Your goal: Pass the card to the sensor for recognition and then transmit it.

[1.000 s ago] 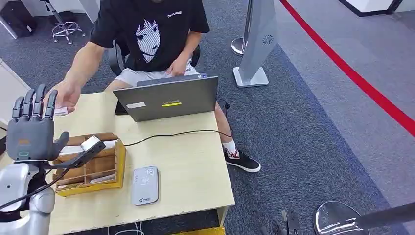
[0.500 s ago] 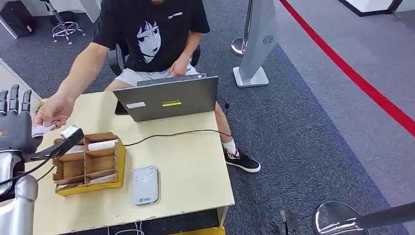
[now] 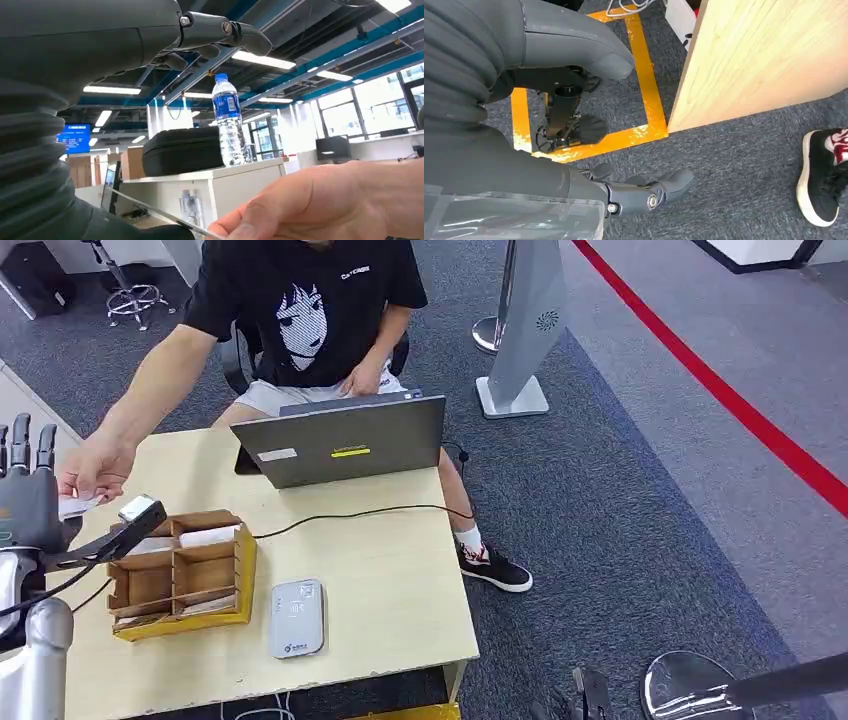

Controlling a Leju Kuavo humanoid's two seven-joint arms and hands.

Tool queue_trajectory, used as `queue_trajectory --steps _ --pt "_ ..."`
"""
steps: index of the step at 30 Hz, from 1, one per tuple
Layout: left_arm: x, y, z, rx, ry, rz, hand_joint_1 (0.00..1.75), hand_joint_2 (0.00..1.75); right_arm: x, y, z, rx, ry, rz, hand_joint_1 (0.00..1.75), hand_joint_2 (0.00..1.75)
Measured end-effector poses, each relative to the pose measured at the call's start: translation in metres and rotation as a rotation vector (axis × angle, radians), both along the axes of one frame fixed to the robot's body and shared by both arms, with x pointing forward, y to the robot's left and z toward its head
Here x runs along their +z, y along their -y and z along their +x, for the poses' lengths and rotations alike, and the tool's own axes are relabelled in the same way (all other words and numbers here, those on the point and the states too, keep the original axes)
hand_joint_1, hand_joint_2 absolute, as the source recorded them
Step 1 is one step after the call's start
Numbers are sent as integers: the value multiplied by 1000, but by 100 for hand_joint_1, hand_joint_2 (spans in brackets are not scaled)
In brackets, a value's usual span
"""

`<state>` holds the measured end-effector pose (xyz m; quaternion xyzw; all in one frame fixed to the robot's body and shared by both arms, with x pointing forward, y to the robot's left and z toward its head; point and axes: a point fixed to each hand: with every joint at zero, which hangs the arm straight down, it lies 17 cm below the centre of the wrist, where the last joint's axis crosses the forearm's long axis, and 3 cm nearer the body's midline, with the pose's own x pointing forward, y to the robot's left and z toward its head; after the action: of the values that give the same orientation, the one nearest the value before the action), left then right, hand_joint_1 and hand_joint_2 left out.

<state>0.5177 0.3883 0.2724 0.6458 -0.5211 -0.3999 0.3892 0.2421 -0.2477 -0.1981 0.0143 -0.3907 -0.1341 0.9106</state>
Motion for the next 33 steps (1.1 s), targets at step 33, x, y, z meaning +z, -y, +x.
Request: queue_trajectory --steps 33 --pt "-1 0 1 1 -4 -1 0 175 0 0 1 4 1 -1 0 175"
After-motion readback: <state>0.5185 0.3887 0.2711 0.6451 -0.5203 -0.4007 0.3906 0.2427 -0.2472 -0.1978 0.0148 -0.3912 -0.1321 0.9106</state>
